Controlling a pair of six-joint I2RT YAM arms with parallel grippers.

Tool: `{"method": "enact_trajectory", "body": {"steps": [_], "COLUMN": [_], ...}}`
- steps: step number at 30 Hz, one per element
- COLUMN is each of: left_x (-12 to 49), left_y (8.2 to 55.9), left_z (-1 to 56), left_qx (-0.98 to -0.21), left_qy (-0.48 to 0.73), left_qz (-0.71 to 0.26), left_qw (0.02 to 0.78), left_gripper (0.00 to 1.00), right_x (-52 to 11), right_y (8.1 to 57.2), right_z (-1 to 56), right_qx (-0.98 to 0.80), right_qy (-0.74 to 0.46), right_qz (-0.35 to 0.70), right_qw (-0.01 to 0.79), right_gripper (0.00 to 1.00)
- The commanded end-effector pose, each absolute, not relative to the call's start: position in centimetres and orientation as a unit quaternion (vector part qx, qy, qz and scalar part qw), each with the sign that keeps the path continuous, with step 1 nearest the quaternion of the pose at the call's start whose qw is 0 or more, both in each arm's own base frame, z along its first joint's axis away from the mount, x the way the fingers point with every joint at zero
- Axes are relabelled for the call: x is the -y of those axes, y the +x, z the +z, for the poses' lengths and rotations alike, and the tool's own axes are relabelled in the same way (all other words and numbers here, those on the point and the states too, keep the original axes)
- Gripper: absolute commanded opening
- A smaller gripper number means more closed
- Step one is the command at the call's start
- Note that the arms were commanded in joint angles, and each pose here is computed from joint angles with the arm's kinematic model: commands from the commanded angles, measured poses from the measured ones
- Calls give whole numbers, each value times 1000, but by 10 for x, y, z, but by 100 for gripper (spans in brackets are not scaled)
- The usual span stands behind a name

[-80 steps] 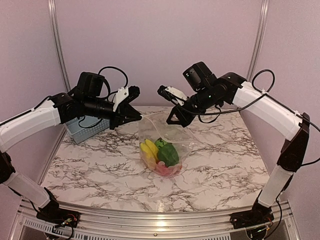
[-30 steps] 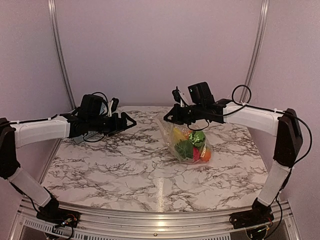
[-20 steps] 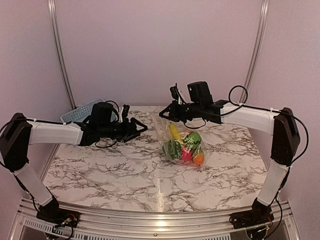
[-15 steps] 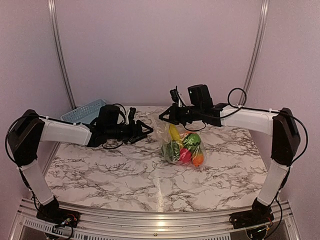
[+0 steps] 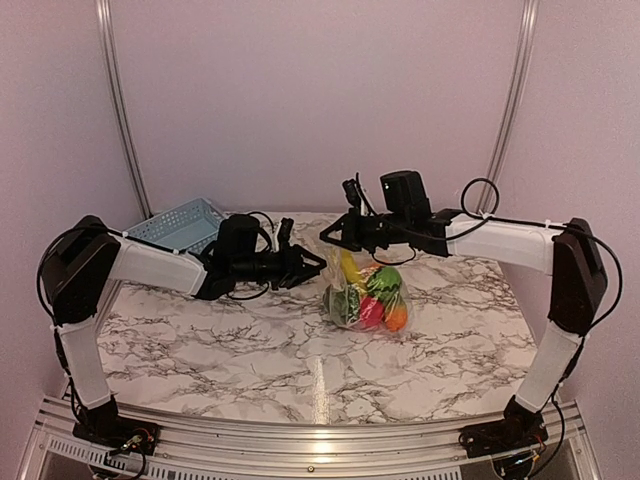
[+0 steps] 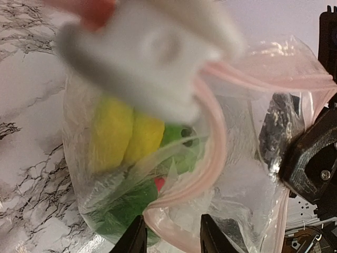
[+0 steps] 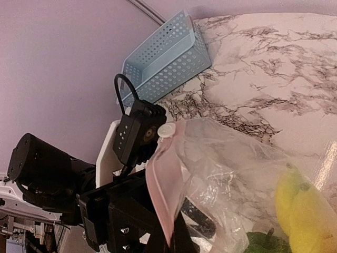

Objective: Open the zip-top bag and remove the fake food

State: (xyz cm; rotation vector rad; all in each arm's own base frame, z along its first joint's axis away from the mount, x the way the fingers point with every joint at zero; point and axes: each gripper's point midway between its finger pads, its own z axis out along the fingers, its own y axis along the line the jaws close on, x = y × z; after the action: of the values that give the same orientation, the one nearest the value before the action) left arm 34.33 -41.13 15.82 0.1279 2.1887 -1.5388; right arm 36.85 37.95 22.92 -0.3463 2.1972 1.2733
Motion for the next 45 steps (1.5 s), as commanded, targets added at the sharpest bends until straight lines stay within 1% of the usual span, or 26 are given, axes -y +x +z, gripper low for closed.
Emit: {"method": "enact_trajectory", "body": {"steps": [1, 7, 9, 11, 14, 16, 19, 24, 28, 31, 37, 41, 44, 45], "left_x": [422, 420, 423, 426, 429, 429, 425, 404, 377, 344, 290, 298, 313, 318], "left_y": [351, 355, 356, 358, 361, 361, 359, 352, 348, 345, 338, 337, 340, 340], "left_z": [164, 154, 153, 153, 158, 164, 172, 174, 153, 114, 48, 43, 64, 76], "left_qx": [-792, -800, -800, -797, -792, -788, -790, -817, -863, -908, -961, -959, -944, -936], "left_qy": [52, 37, 36, 36, 39, 42, 49, 60, 66, 48, 20, 39, 68, 80], "left_qz": [-562, -553, -556, -560, -565, -567, -561, -518, -440, -356, -220, -231, -271, -287], "left_qw": [234, 230, 224, 222, 228, 234, 242, 248, 240, 217, 168, 160, 176, 185], "left_gripper": [34, 42, 47, 47, 36, 26, 13, 0, 0, 0, 0, 0, 0, 3], "right_x": [-371, -361, -358, -359, -359, -358, -358, -357, -350, -347, -345, -352, -367, -373], "right_y": [367, 371, 371, 372, 371, 370, 371, 372, 376, 376, 375, 372, 365, 362], "right_z": [247, 247, 244, 248, 245, 245, 244, 240, 233, 230, 231, 232, 232, 230], "right_qx": [-810, -810, -812, -807, -807, -806, -807, -811, -818, -820, -819, -815, -812, -812], "right_qy": [-129, -122, -119, -119, -117, -117, -115, -116, -111, -110, -113, -123, -139, -144], "right_qz": [488, 487, 487, 492, 494, 494, 494, 486, 472, 468, 466, 473, 481, 483], "right_qw": [300, 303, 299, 305, 303, 303, 303, 304, 309, 310, 314, 310, 301, 295], "right_gripper": [0, 0, 0, 0, 0, 0, 0, 0, 0, 0, 0, 0, 0, 0]}}
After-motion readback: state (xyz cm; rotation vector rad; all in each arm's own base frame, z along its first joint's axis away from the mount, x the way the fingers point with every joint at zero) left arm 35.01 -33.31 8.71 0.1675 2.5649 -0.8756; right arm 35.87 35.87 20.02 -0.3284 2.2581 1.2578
